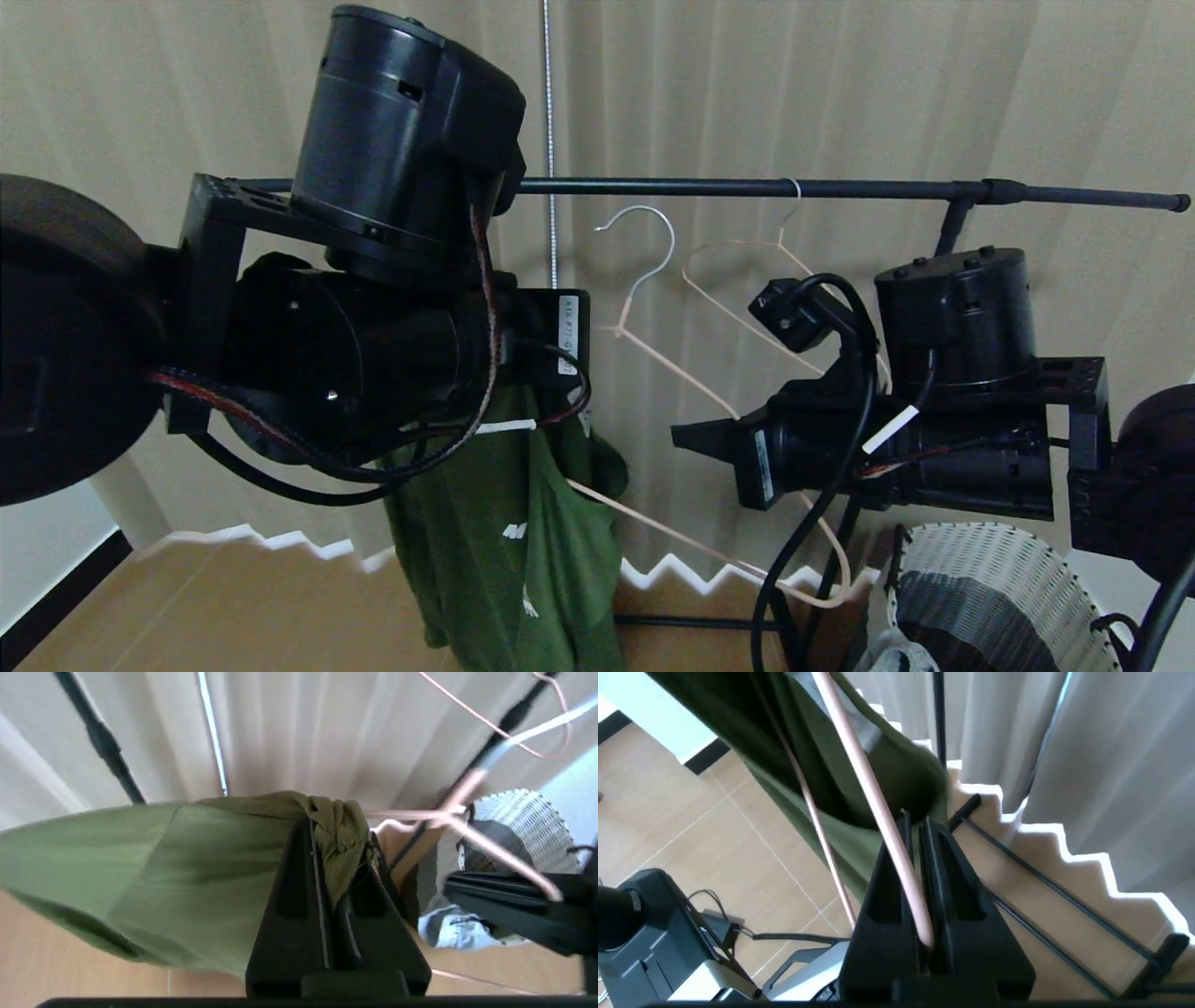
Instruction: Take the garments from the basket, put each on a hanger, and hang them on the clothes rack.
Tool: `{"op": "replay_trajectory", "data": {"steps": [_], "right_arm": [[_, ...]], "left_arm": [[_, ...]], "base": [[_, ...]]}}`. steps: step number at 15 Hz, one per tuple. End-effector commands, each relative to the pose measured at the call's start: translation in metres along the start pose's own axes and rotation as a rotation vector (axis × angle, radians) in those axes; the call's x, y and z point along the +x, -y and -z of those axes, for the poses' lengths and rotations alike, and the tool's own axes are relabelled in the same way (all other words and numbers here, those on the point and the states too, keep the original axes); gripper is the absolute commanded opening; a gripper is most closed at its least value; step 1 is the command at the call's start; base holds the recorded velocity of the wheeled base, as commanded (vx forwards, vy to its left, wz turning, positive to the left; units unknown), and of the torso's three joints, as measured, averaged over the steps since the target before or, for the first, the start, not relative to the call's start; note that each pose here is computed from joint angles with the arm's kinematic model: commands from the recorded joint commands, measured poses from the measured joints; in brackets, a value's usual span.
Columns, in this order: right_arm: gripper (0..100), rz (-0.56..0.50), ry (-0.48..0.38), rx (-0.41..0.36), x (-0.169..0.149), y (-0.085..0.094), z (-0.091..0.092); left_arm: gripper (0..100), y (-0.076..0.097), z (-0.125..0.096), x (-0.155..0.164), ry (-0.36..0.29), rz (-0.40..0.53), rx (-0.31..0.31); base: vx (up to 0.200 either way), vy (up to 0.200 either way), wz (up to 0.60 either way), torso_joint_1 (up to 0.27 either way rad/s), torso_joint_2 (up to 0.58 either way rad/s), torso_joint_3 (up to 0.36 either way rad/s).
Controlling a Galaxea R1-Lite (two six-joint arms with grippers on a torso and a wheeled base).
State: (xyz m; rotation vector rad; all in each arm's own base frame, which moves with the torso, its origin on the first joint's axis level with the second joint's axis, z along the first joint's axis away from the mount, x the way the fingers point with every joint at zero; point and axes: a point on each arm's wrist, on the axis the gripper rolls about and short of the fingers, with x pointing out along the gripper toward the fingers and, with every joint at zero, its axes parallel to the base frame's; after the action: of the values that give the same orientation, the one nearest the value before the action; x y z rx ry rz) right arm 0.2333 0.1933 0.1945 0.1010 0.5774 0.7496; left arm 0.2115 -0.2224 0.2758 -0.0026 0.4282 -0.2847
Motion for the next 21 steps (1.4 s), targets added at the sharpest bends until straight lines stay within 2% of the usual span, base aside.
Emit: {"op": "replay_trajectory", "data": {"steps": [1,2,3,6,8,9,11,12,13,14,16,21], "right_arm": [[0,-0.002,-0.001,-0.002,0.004,0.0,0.001],[0,-0.001,-0.004,-0.003,0.005,0.001,0.002],[0,-0.002,-0.001,-0.007,0.005,0.0,0.001],[0,-0.001,0.009,-0.012,0.004,0.0,-0.002],[0,-0.001,0.012,-0.023,0.004,0.001,-0.003],[0,0.0,0.028,-0.036,0.004,0.001,-0.007],[0,-0.002,0.061,-0.055,0.001,0.002,-0.015],[0,0.012,0.065,-0.079,0.001,0.007,-0.017],[0,0.023,0.066,-0.109,0.001,0.01,-0.018],[0,0.027,0.063,-0.125,0.005,0.012,-0.017],[0,0.023,0.093,-0.137,0.007,0.012,-0.019],[0,0.025,0.111,-0.138,0.004,0.012,-0.022]], "left_arm": [[0,0.002,-0.001,-0.001,-0.006,0.043,0.022],[0,0.003,-0.001,-0.002,-0.025,0.119,0.045],[0,0.002,-0.002,-0.003,-0.032,0.157,0.074],[0,-0.009,-0.006,-0.002,-0.018,0.152,0.157],[0,-0.01,-0.008,-0.007,-0.008,0.183,0.178],[0,-0.01,-0.009,-0.01,-0.008,0.229,0.187],[0,-0.012,-0.011,-0.012,0.001,0.244,0.212],[0,-0.018,-0.014,-0.01,0.007,0.228,0.235],[0,-0.023,-0.014,-0.008,0.01,0.238,0.285],[0,-0.028,-0.014,-0.008,0.005,0.274,0.315],[0,-0.029,-0.014,-0.014,0.008,0.353,0.32],[0,-0.031,-0.003,-0.015,0.038,0.369,0.318]], "base": [[0.0,0.0,0.0,0.0,0.0,0.0],[0.0,0.0,0.0,0.0,0.0,0.0],[0.0,0.0,0.0,0.0,0.0,0.0],[0.0,0.0,0.0,0.0,0.0,0.0],[0.0,0.0,0.0,0.0,0.0,0.0],[0.0,0.0,0.0,0.0,0.0,0.0],[0.0,0.0,0.0,0.0,0.0,0.0],[0.0,0.0,0.0,0.0,0.0,0.0],[0.0,0.0,0.0,0.0,0.0,0.0],[0.0,0.0,0.0,0.0,0.0,0.0],[0.0,0.0,0.0,0.0,0.0,0.0],[0.0,0.0,0.0,0.0,0.0,0.0]]}}
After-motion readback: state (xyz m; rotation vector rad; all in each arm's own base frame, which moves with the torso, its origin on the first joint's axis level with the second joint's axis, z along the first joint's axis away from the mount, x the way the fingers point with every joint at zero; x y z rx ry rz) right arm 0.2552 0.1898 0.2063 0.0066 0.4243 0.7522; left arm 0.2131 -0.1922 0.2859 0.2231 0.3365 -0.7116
